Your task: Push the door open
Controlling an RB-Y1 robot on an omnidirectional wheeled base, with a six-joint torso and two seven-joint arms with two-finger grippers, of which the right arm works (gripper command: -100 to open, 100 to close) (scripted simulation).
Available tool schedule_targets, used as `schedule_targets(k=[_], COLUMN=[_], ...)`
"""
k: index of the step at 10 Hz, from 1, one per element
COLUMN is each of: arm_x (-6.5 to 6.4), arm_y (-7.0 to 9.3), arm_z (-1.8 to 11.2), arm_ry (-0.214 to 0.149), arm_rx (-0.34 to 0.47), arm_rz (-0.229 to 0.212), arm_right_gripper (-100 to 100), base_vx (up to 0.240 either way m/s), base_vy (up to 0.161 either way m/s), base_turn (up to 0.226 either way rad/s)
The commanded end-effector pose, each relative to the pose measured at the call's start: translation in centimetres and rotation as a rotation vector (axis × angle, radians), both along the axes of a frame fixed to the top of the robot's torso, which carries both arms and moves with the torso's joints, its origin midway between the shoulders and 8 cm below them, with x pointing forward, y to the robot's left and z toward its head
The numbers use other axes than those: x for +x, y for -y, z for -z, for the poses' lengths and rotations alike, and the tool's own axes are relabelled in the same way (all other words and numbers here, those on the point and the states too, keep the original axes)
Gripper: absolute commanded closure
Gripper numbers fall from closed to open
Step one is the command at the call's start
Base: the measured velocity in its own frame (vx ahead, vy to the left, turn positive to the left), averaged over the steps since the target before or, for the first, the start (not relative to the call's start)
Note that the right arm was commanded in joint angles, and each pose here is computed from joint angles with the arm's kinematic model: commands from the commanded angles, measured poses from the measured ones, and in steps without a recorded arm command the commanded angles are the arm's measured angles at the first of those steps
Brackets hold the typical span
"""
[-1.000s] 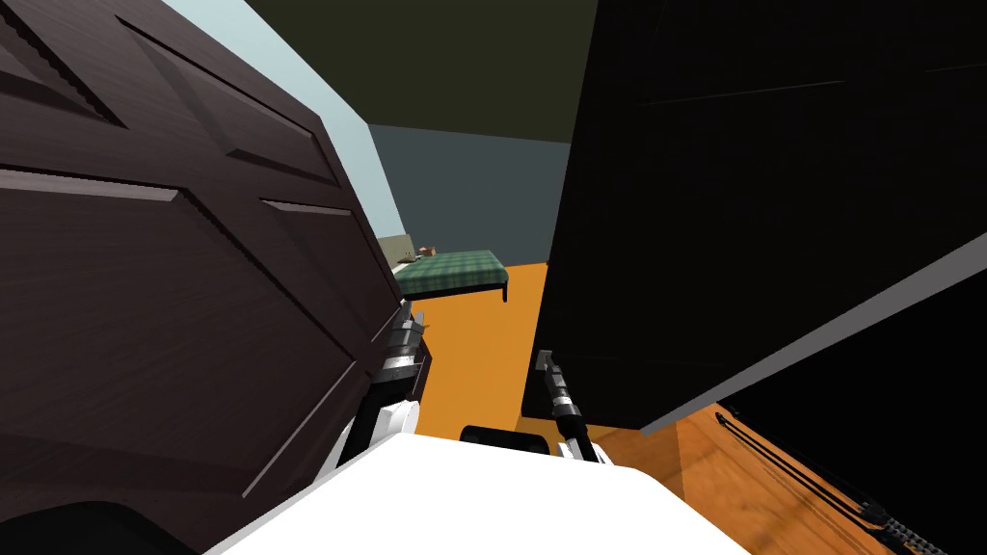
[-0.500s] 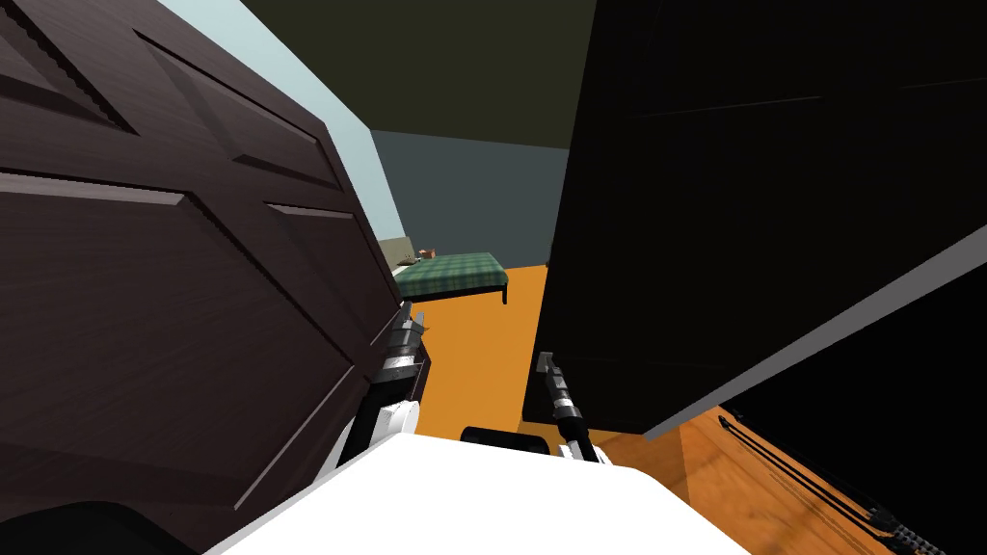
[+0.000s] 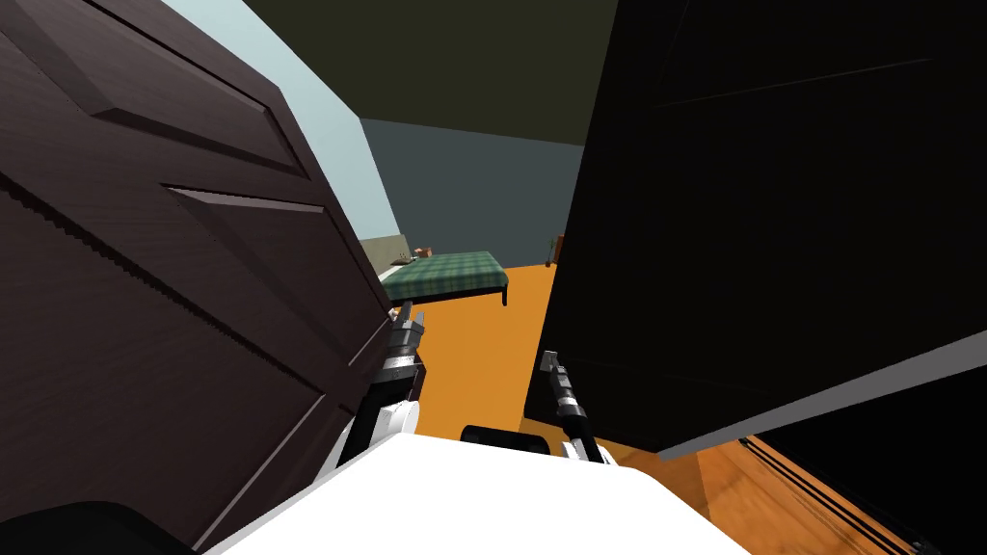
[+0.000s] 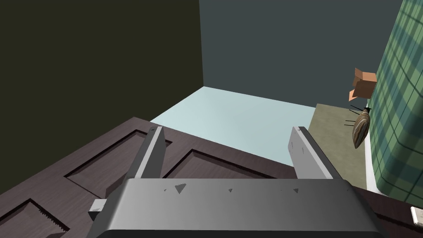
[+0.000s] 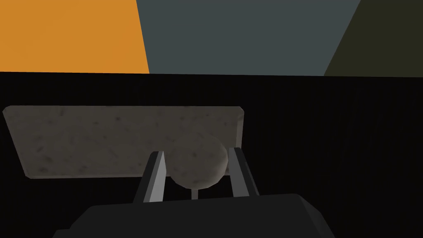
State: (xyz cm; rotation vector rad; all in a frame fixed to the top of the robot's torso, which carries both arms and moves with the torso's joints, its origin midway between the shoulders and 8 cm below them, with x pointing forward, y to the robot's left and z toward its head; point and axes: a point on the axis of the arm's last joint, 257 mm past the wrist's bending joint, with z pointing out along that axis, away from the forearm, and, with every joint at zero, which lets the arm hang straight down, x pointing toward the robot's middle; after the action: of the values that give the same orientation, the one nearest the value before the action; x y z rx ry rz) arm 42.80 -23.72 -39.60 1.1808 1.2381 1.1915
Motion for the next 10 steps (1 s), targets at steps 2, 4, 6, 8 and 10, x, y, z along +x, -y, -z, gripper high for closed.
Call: schedule_targets(k=[2, 4, 6, 8, 10], arm_x=[0.4, 0.5, 0.5, 0.6, 0.5], arm_y=[2.6, 3.8, 5.0, 6.5, 5.7], arm_z=[-0.4, -0.5, -0.5, -0.6, -0.4], arm_ry=[0.009, 0.010, 0.011, 0.012, 0.005], arm_rx=[-0.013, -0.016, -0.018, -0.018, -0.007], arm_rz=[0.047, 0.073, 0.100, 0.138, 0.126], arm_right_gripper=[100, 100, 100, 100, -100], base_vx=[0.177, 0.163, 0.117, 0.178, -0.116], base_vy=[0.071, 0.043, 0.041, 0.059, 0.100], base_turn=[-0.056, -0.065, -0.051, -0.127, -0.055])
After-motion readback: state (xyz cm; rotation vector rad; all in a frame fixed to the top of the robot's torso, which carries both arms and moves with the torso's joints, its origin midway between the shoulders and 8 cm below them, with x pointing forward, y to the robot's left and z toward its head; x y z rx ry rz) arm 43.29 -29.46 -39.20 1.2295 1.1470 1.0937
